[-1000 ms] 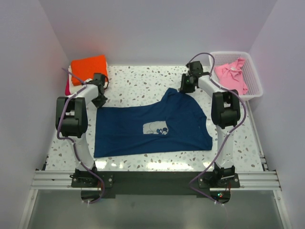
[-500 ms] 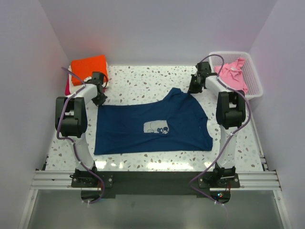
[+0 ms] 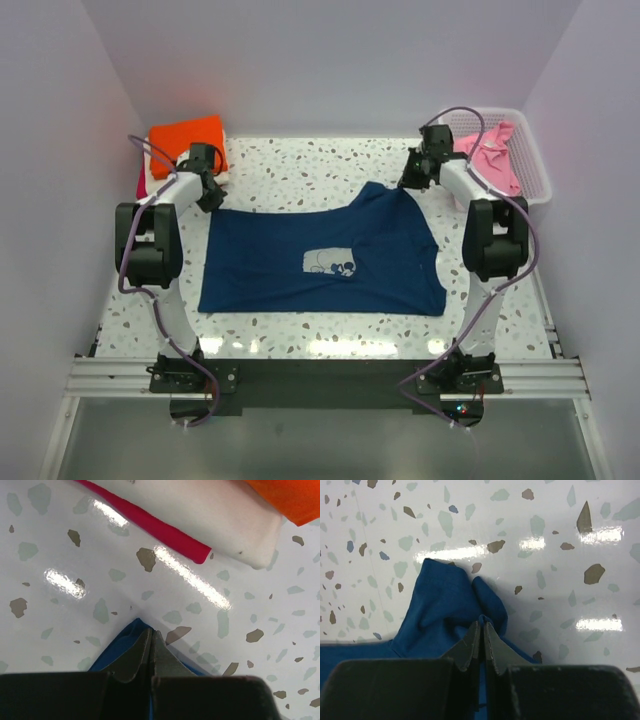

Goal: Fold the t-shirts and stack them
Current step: Fold the tshirt

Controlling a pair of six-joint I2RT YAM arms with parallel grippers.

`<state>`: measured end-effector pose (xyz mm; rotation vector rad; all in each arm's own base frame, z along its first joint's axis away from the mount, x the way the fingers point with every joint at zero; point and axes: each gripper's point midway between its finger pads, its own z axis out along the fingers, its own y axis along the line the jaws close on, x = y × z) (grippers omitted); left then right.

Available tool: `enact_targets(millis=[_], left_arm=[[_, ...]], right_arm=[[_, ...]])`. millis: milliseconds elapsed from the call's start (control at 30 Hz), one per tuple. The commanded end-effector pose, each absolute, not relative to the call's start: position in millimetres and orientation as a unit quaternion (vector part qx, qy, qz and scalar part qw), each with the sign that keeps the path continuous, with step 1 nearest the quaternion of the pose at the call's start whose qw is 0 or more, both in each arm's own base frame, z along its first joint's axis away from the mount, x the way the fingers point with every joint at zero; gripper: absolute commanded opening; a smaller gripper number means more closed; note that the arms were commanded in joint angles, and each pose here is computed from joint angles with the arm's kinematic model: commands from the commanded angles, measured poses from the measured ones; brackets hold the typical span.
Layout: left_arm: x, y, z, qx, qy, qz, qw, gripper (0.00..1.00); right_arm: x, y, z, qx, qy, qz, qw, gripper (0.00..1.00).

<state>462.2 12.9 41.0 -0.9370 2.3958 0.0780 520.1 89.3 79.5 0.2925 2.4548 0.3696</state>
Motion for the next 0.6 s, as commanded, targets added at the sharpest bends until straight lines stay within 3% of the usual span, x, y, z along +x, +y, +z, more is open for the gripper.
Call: enact_targets(millis=[0,567], left_arm=[[480,15,68,-0.344,0.883,0.006,0.318,0.0],[420,22,91,-0.383,0.864,-0.008,0.326,0.0]], right_arm=[[520,84,123,0.116,0.913,0.143,0.365,0.04],[432,61,125,0.159,0.922,0.099,0.34,0.04]])
